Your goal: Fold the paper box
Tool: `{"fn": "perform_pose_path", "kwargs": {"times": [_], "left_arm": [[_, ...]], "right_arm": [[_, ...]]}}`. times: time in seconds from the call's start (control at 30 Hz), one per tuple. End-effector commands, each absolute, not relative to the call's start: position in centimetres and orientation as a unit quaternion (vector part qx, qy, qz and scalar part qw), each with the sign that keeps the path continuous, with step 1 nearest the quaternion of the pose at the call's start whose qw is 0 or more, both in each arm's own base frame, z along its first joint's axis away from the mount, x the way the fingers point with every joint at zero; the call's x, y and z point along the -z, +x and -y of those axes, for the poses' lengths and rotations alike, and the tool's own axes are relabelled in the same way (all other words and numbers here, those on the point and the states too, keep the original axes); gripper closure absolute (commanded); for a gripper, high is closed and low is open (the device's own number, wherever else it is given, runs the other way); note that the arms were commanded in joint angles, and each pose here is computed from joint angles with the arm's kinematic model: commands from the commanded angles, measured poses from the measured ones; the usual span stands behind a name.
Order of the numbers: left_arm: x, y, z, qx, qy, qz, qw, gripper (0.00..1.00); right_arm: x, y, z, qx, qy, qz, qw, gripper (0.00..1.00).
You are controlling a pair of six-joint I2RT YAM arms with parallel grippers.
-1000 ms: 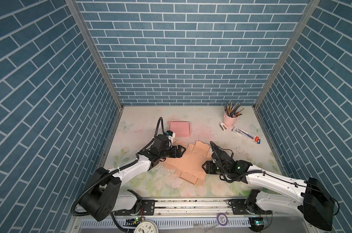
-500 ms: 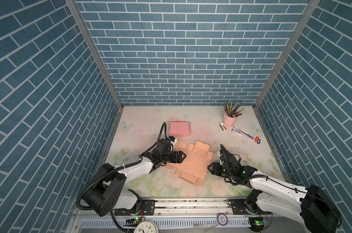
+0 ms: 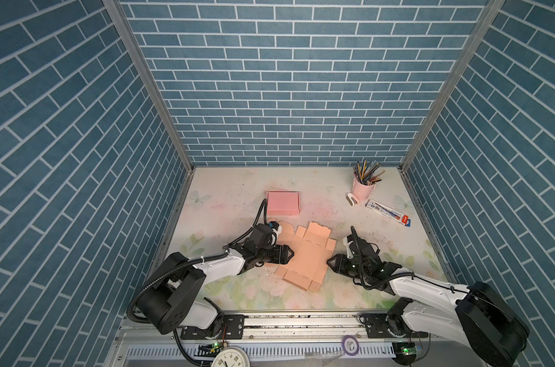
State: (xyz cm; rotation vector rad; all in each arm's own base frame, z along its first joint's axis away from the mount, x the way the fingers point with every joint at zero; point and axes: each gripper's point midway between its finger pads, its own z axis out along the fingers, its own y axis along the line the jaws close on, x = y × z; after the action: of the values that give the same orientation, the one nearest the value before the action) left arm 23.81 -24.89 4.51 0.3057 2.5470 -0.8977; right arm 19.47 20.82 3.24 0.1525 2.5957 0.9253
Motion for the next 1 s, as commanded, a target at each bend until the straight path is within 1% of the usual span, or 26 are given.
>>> {"fn": "perform_pose_path", "kwargs": {"times": [0.0, 0.37, 0.67, 0.97], "left_arm": [[-3.9, 22.7, 25.3, 0.319, 0.116, -0.919, 0.199, 0.20], [-2.1, 19.8, 25.9, 0.317, 0.128, -0.924, 0.168, 0.22], [-2.6, 18.7, 27.3, 0.344, 0.128, -0.916, 0.162, 0.23], [-2.5, 17.9, 28.7, 0.355, 0.133, -0.912, 0.156, 0.23]], "right_arm": [[-3.1, 19.8, -21.3, -0.346, 0.046, -0.917, 0.194, 0.54], [-2.6, 21.9, -22.1, -0.363, 0.039, -0.910, 0.194, 0.55], [-4.2, 23.5, -22.9, -0.391, 0.038, -0.895, 0.209, 0.56], [-5.2, 23.3, -22.6, -0.423, 0.059, -0.878, 0.215, 0.57]]}}
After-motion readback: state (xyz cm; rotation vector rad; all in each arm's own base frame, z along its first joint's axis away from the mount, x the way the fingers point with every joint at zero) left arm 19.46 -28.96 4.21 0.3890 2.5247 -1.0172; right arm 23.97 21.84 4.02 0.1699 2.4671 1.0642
